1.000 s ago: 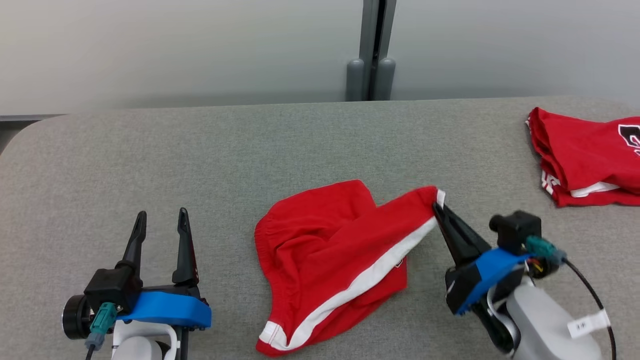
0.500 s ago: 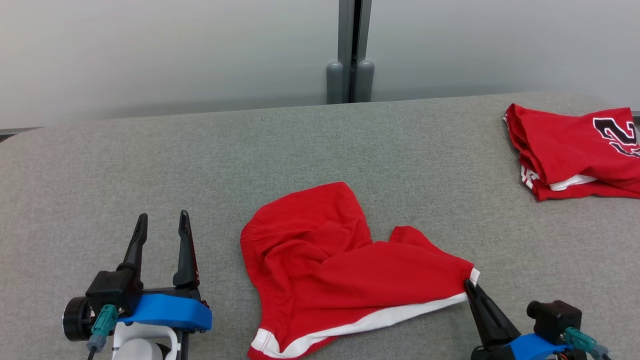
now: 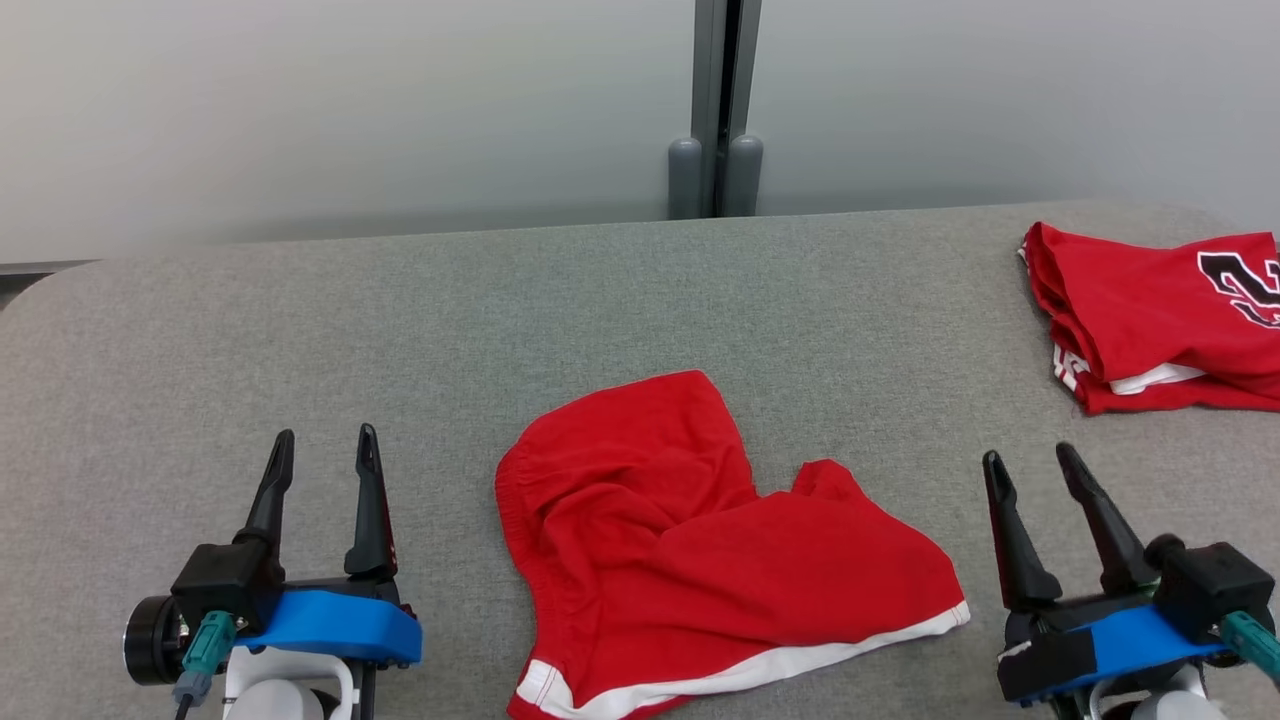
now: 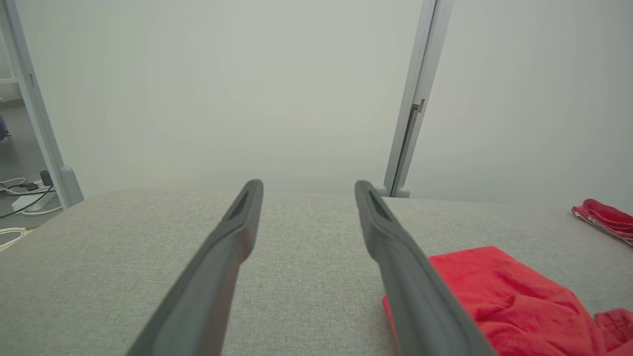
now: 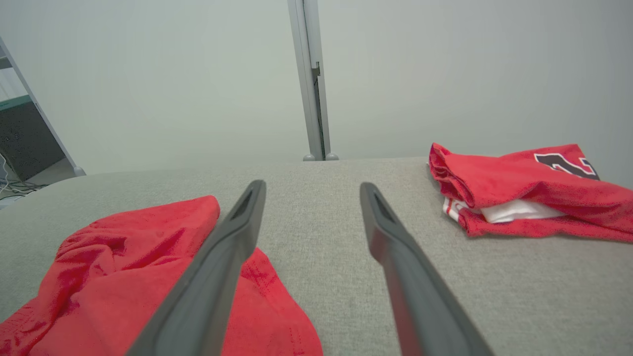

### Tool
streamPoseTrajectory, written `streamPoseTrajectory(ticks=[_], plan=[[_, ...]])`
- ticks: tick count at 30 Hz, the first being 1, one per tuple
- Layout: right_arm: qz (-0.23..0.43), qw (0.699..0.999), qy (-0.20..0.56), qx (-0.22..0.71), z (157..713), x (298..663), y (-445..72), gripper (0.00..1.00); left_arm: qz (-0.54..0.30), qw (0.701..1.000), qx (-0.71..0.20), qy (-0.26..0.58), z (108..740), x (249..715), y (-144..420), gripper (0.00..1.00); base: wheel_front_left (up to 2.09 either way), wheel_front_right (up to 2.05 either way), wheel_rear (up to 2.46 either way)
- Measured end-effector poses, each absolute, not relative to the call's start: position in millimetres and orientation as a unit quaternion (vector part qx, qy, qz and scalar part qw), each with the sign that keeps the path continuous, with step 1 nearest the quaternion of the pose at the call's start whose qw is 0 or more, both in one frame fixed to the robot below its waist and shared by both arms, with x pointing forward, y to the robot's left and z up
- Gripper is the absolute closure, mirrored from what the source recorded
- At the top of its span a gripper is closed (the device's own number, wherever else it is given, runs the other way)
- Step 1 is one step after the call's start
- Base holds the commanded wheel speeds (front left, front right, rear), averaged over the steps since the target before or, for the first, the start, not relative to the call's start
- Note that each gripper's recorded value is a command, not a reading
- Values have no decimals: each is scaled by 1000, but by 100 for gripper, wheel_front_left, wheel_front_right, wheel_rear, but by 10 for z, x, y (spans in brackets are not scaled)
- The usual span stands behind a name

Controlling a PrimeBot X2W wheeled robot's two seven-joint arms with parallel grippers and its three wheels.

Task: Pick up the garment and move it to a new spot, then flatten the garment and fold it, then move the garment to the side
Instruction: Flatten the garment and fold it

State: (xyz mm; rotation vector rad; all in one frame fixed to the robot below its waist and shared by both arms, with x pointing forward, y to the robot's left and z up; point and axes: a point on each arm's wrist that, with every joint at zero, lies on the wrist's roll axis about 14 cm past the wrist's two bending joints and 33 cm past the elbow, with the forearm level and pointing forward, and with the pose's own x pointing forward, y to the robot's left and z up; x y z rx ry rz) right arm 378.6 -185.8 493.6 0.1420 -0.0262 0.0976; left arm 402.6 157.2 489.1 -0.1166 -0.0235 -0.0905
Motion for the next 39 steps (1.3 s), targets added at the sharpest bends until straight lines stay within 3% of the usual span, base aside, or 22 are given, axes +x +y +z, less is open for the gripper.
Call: streamPoseTrajectory(ticks=[7,14,39], plan=[[57,994,-81,52,5341,3918,-1768,0,-40,998,-57,-13,4900,3985,1623,0,0,0,0],[68,992,-94,46,5427,3920,-1639,0,-35,998,-48,-14,4912,3900,1672,0,0,0,0],[55,996,-56,50,5164,3795,-1652,0,-29,999,-32,-8,4867,3765,1760,0,0,0,0]])
